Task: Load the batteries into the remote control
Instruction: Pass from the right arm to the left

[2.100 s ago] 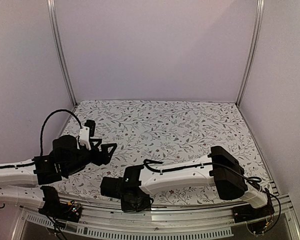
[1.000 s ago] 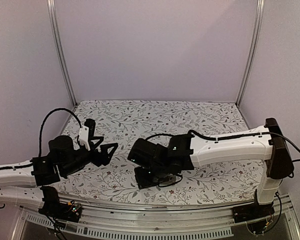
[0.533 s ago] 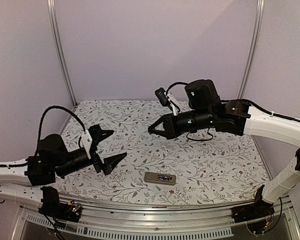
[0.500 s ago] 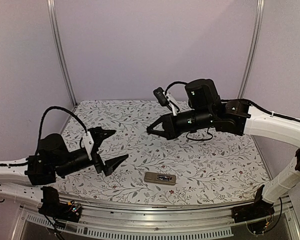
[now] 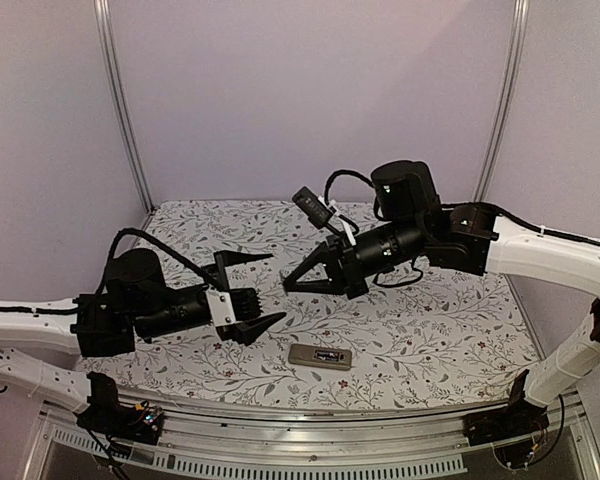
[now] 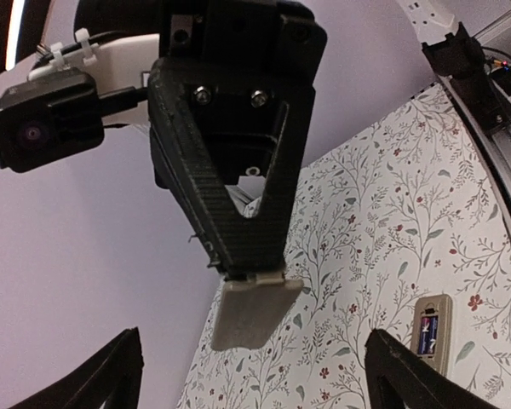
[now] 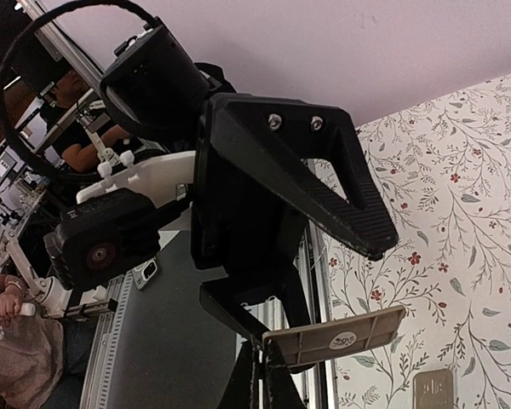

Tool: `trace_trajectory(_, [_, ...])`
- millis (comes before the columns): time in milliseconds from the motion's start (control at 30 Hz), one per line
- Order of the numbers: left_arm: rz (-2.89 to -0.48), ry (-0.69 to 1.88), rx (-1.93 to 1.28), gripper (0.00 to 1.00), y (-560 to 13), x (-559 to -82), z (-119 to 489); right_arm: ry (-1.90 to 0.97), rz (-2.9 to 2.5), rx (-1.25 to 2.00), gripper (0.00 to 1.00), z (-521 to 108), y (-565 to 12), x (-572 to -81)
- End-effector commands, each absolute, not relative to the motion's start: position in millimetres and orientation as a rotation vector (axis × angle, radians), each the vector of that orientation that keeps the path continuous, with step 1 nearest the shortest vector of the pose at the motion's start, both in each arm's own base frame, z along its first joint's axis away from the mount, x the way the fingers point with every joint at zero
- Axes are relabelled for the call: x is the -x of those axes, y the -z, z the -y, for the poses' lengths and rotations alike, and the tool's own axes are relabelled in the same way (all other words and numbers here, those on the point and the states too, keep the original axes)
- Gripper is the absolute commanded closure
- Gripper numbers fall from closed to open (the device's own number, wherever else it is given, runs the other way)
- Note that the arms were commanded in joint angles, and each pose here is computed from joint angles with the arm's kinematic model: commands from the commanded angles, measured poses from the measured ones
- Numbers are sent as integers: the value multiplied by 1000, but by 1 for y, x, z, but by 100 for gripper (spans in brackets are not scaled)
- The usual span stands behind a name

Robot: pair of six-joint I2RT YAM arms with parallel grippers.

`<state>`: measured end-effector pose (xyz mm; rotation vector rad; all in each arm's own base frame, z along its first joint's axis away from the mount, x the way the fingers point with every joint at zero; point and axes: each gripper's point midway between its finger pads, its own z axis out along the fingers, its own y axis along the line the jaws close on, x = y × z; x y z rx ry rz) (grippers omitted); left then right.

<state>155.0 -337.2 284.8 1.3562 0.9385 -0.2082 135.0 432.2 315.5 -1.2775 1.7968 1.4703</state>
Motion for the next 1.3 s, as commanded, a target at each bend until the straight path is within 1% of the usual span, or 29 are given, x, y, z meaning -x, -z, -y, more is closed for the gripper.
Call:
trace_trajectory(0, [-846, 242, -1359, 13, -302, -152, 345, -1553, -1681, 1318, 100, -428, -330, -121])
trace_trajectory(67, [-843, 246, -1357, 18, -302, -152, 347, -1571, -1679, 1307, 100, -428, -331, -121])
trace_trajectory(167, [-826, 258, -1322, 29, -308, -152, 349, -1578, -1681, 1300, 100, -429, -331, -121])
trace_trajectory(333, [-836, 266, -1344, 39, -298, -154, 355, -1583, -1681, 1285, 100, -431, -333, -123])
trace_trajectory(467, [-833, 259, -1333, 51, -301, -155, 353, -1583, -1691, 1279, 100, -432, -330, -124])
trace_trajectory(667, [-839, 252, -1324, 60, -301, -156, 351, -1581, -1689, 1277, 100, -432, -330, -124])
trace_trajectory(967, [-841, 252, -1311, 68, -304, -156, 349, -1567, -1699, 1265, 100, -431, -329, -125])
trace_trajectory(1267, [-838, 275, -1329, 65, -306, -151, 347, -1529, -1731, 1237, 100, -429, -325, -131])
